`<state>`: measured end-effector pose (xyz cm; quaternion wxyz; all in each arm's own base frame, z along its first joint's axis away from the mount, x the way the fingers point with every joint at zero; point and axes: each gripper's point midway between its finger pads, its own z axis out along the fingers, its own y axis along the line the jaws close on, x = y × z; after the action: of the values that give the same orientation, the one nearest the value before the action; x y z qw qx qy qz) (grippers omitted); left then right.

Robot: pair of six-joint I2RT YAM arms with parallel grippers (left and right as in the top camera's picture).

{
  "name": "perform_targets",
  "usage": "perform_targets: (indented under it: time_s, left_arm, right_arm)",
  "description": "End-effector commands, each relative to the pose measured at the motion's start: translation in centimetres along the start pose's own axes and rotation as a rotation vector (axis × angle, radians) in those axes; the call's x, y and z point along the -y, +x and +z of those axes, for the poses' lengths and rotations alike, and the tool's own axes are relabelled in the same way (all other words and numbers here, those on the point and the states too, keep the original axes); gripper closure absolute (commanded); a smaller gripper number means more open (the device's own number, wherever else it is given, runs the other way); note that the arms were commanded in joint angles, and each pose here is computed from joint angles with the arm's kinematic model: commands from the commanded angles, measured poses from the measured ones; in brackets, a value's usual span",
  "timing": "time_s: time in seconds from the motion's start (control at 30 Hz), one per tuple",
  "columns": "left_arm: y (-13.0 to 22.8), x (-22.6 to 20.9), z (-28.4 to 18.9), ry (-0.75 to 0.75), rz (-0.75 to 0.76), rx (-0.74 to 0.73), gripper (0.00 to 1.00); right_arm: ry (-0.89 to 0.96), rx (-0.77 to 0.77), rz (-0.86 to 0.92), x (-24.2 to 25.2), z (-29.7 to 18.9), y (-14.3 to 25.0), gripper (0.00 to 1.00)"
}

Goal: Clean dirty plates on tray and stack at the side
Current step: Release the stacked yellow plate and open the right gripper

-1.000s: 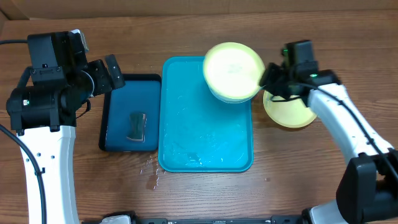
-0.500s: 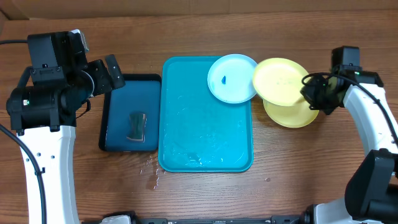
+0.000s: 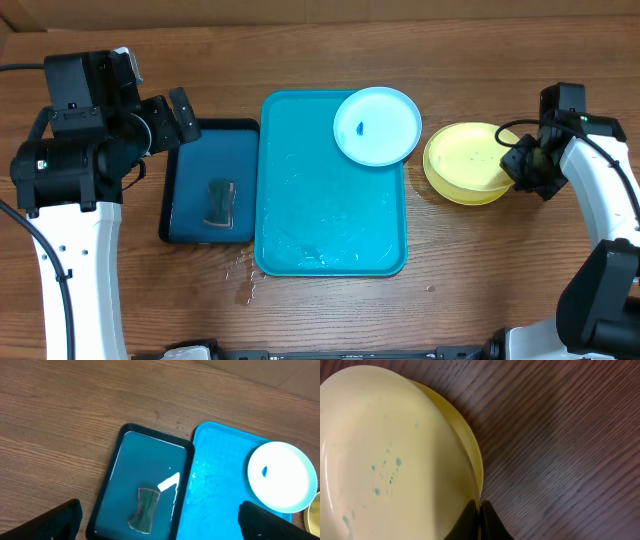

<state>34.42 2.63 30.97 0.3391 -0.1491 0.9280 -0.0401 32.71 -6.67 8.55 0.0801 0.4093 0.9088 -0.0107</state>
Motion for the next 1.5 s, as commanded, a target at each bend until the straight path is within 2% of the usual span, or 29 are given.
perform_targets:
  time_s: [0.0,0.23,0.3,0.4,0.57,0.67,0.77,1.0,1.2,1.37,1.47]
  left_arm:
    - [-0.2,-0.1,0.0,-0.008,-0.012,0.006,0.01]
    - [-0.2,-0.1,0.0,-0.008,-0.012,0.006,0.00]
    - [-0.2,-0.1,0.0,-0.008,-0.012,0.006,0.00]
    - [-0.2,-0.1,0.0,-0.008,-0.012,0.006,0.00]
    - [-0.2,-0.1,0.0,-0.008,-0.012,0.006,0.00]
    - [-0.2,-0.1,0.0,-0.008,-0.012,0.006,0.00]
    - [-0.2,-0.1,0.0,-0.008,-0.012,0.006,0.00]
    - [-0.2,-0.1,0.0,-0.008,-0.012,0.006,0.00]
    - [-0.2,-0.1,0.0,-0.008,-0.012,0.006,0.00]
    - [-0.2,-0.1,0.0,-0.008,-0.012,0.006,0.00]
    - [-0.2,-0.1,0.0,-0.008,-0.012,0.006,0.00]
  right_arm:
    - [0.006,0.049,0.008,0.4,-0.7,-0.7,0.96]
    - [-0.023,0.071,0.011,0.1,1.3,-0.6,0.96]
    - [-0.031,0.077,0.011,0.1,1.7,-0.6,0.92]
    - [-0.029,0.075,0.011,0.2,2.1,-0.4,0.69]
    - [-0.021,0.065,-0.001,0.5,2.4,-0.1,0.42]
    - [-0.023,0.069,-0.048,0.4,2.6,-0.1,0.33]
    - [-0.035,0.070,-0.118,0.2,2.9,0.0,0.28]
    - [-0.046,0.084,-0.155,0.4,4.3,0.4,0.28]
    - [-0.093,0.096,-0.155,0.0,6.0,1.1,0.38]
    - [-0.199,0.035,-0.162,-1.6,6.1,2.4,0.54]
    - [-0.254,-0.008,-0.167,-2.4,5.9,3.2,0.57]
